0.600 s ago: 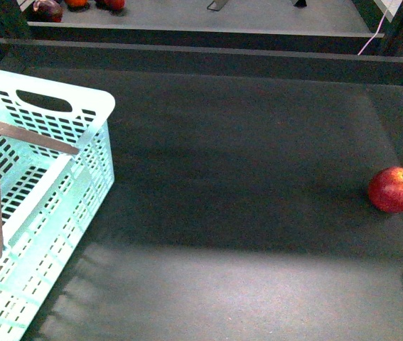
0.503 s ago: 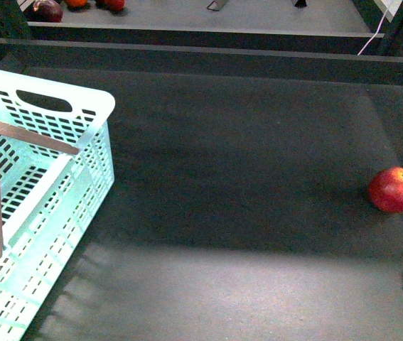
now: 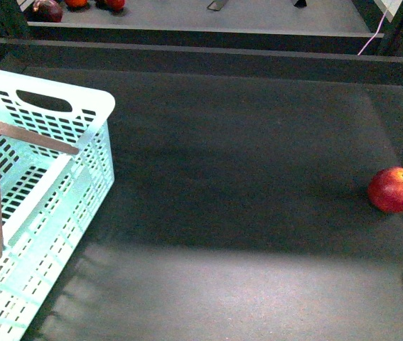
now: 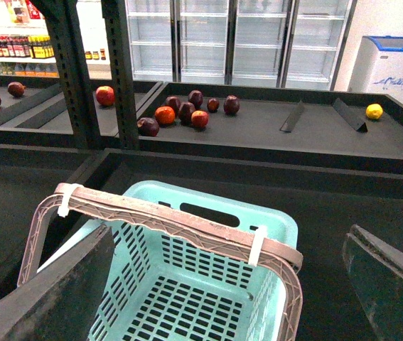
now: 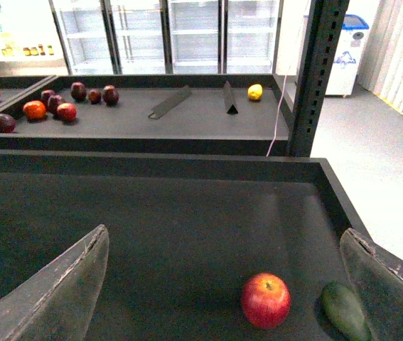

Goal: Pick apple with right arm and hold basket with left

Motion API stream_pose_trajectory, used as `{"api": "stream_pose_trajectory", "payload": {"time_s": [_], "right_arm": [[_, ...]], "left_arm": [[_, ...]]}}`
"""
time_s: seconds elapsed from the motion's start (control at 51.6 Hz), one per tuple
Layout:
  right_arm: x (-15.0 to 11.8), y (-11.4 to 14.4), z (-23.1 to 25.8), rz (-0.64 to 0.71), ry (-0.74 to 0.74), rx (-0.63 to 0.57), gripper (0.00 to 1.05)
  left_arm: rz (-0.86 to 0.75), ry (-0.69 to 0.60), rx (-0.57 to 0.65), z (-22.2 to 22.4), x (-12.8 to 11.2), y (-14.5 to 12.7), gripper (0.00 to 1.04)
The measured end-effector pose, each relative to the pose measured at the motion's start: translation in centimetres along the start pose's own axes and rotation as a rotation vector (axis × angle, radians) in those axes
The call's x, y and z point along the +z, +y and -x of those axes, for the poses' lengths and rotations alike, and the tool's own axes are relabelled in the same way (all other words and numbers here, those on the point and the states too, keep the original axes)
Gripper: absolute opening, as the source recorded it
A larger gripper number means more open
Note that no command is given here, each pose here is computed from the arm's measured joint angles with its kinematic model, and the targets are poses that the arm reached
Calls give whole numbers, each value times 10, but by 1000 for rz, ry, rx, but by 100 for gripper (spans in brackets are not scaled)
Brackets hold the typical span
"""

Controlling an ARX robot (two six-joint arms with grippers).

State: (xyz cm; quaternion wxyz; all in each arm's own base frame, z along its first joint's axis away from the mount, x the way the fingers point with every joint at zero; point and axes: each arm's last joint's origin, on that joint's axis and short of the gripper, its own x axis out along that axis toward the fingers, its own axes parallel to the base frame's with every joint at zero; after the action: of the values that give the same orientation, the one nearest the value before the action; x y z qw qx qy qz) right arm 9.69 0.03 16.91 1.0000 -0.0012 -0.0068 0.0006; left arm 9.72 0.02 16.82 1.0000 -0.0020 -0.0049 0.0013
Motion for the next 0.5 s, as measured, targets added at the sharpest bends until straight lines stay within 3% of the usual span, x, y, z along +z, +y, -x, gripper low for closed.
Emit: {"api": "stream_pose_trajectory", "payload": {"time_s": [0.174, 0.29, 0.329, 0.503], "right_arm": [[0, 0, 0, 0, 0, 0, 96], [0, 0, 0, -1, 0, 0, 96], [0, 0, 0, 0, 0, 1, 96], [0, 0, 0, 0, 0, 0, 96]], "left_arm": [[6, 9, 8, 0, 0, 0, 98], [191, 323, 192, -2, -3, 2, 98], [260, 372, 228, -5, -6, 4, 98], [430, 345, 250, -26, 4, 13, 98]]}}
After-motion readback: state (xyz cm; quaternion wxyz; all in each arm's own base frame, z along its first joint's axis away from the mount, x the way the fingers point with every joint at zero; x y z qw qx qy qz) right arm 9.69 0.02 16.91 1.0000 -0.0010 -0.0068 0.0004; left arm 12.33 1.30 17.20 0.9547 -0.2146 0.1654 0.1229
